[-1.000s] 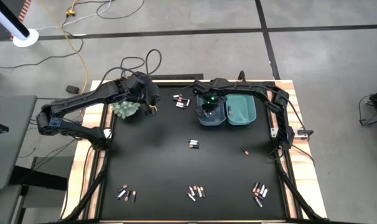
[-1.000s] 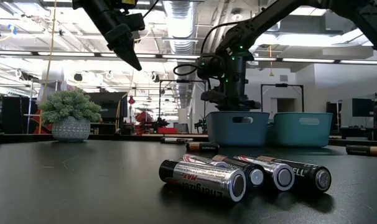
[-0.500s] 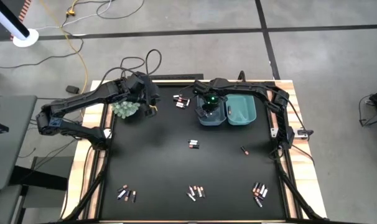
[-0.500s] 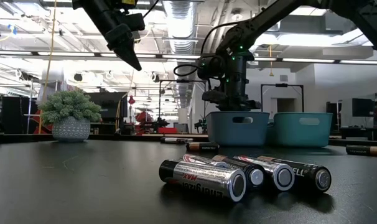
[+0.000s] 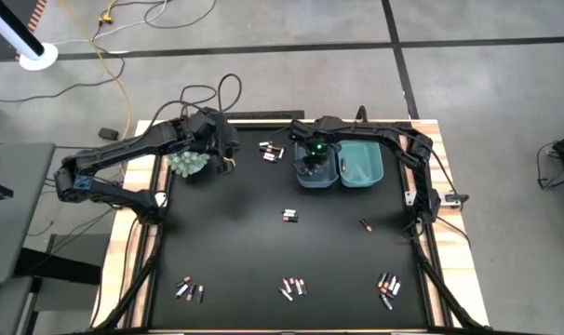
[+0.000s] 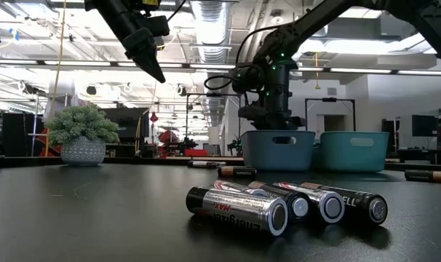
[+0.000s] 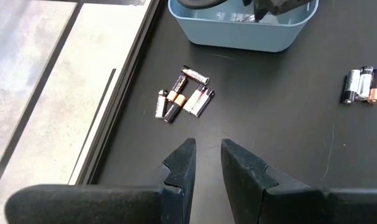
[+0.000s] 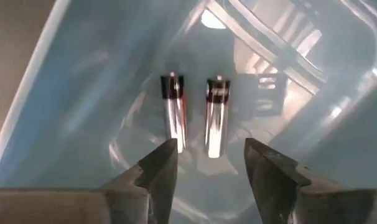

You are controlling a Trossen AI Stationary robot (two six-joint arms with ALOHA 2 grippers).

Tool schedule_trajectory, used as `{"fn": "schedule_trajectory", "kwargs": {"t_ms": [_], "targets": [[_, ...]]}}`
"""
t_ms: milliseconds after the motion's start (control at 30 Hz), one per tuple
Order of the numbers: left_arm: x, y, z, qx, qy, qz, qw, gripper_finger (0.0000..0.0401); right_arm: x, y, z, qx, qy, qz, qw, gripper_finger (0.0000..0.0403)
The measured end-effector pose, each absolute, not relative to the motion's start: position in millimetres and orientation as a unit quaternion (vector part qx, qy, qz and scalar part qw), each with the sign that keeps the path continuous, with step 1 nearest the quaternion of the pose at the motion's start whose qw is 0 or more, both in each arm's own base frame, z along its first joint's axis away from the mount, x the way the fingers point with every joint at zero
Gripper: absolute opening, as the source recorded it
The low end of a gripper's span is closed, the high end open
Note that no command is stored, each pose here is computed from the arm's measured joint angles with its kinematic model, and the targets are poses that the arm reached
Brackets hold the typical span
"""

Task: Sort batteries
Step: Put the black battery into the green bin

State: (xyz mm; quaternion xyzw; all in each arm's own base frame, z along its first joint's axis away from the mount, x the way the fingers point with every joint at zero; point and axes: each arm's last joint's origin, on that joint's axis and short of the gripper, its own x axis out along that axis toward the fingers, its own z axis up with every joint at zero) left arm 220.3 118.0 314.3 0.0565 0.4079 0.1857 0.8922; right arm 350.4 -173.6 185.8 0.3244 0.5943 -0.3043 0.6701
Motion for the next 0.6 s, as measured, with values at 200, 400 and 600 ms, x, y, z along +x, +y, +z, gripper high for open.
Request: {"fn": "schedule_trajectory", "kwargs": {"t_ms": [200,400,600], "targets": [[220.4,118.0,314.3,0.057,0.408,0.186,0.892,0.007,343.1,-172.0,226.5,0.324,0.554,-0.304,0.704,0.02],[220.8,118.2,314.8,0.065,0.406,0.183,0.893,0.007,318.3,-154.4,286.7,0.316,0.502,-0.298,0.748,0.0192],[224.9,112.9,316.0,0.062,0.395,0.179,0.899,0.007,279.7,-112.0,332.7,0.292,0.514,-0.305,0.747,0.0192]]}}
